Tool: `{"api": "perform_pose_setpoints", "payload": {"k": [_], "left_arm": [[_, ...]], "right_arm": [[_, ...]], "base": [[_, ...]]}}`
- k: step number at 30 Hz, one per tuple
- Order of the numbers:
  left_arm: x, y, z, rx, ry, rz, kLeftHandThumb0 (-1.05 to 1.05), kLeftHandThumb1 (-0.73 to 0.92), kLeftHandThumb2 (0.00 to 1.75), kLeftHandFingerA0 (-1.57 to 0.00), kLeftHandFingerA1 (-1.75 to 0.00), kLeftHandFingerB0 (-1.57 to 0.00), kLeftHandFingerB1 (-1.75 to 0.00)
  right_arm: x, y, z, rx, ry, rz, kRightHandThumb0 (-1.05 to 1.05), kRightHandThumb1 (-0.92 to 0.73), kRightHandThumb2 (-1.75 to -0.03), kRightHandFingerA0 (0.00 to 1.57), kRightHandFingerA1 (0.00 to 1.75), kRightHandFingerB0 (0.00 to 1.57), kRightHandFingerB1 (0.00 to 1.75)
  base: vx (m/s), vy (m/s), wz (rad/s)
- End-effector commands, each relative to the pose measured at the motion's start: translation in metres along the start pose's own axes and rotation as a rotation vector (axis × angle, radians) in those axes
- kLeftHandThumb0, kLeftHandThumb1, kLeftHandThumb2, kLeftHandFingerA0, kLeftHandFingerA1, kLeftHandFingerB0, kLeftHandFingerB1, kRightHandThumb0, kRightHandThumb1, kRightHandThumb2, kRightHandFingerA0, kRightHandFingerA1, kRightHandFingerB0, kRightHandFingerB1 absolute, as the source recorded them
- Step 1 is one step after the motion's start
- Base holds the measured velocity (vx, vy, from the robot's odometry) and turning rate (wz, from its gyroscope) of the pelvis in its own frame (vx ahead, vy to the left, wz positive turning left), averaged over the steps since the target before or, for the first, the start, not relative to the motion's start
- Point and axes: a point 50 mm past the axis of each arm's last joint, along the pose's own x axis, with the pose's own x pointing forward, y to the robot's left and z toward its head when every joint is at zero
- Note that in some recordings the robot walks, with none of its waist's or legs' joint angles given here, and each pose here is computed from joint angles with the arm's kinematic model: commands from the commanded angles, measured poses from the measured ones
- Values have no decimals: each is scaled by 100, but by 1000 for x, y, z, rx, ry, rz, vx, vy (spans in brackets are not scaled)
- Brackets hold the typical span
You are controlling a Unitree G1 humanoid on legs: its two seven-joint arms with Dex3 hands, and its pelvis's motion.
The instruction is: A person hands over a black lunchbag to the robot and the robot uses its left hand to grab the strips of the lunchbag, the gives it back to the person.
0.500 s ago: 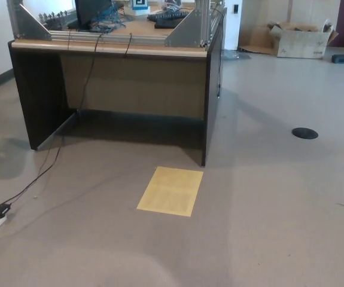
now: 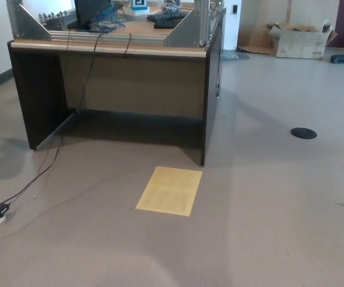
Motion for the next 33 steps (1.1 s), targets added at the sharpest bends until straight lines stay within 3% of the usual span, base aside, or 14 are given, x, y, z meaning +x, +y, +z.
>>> {"api": "perform_pose_setpoints", "payload": {"k": [1, 5, 6, 11, 12, 15, 18, 24, 25, 26, 27, 28, 29, 33], "left_arm": [[-4, 9, 0, 23, -55, 10, -35, 33, 90, 0, -49, 0, -48], [-7, 10, -3, 42, -45, 11, -36, 31, 90, 0, -49, 0, -48], [-7, 10, -3, 44, -45, 12, -74, 47, 79, -11, -41, -5, -36], [-12, 7, -5, 38, -50, 9, -68, 45, 80, -1, -35, -8, -35], [-13, 7, -6, 34, -51, 9, -69, 55, 61, -8, -27, -12, -25], [-17, 5, -9, 27, -46, -5, -67, 55, 59, -9, -24, -11, -23], [-16, 6, -7, 30, -51, -9, -67, 46, 79, -5, -29, -7, -27], [-18, 13, 0, -40, -91, 18, -71, 48, 79, -6, -28, -10, -33], [-16, 22, 14, -82, -181, 60, -66, 57, 57, -11, -29, -14, -29], [-14, 28, 22, -87, -212, 70, -67, 44, 82, 0, -36, -13, -37], [-13, 33, 31, -96, -243, 81, -70, 56, 59, -11, -27, -14, -25], [-14, 39, 39, -108, -277, 94, -70, 56, 59, -11, -27, -14, -25], [-17, 44, 48, -108, -314, 111, -82, 53, 83, 0, -34, -15, -32], [-27, 77, 99, -141, -527, 195, -75, 49, 85, 0, -32, -13, -33]], "right_arm": [[-4, -6, 0, -18, -53, -26, -76, -87, -67, 28, 39, 23, 34], [-6, -3, -2, -22, -45, -20, -77, -87, -67, 27, 39, 22, 33], [-5, -3, -2, -18, -46, -21, -76, -88, -66, 28, 39, 22, 33], [-8, -2, -3, -14, -55, -15, -77, -86, -66, 29, 39, 20, 33], [-9, -1, -5, -19, -53, -12, -76, -88, -66, 29, 39, 22, 34], [-12, 1, -10, -19, -36, -7, -77, -88, -66, 29, 39, 22, 33], [-12, 2, -11, -5, -25, -7, -79, -87, -66, 30, 40, 24, 34], [-14, 5, -12, -6, -25, -2, -77, -86, -66, 30, 40, 25, 34], [-13, 4, -12, -10, -26, -8, -77, -87, -66, 31, 41, 25, 35], [-13, 3, -10, -5, -32, -12, -77, -86, -66, 32, 42, 26, 35], [-12, 2, -10, -4, -33, -15, -77, -87, -66, 32, 41, 26, 35], [-12, 2, -10, -8, -30, -17, -77, -87, -66, 32, 41, 26, 35], [-14, 2, -12, -11, -28, -17, -76, -87, -66, 32, 41, 26, 35], [-12, 0, -10, -20, -28, -24, -77, -87, -66, 32, 41, 28, 35]], "base": [[0, 0, 0], [0, 0, 0], [0, 0, 0], [0, 0, 0], [0, 0, 0], [0, 0, 0], [0, 0, 0], [0, 0, 0], [0, 0, 0], [0, 0, 0], [0, 0, 0], [0, 0, 0], [0, 0, 0], [0, 0, 0]]}}
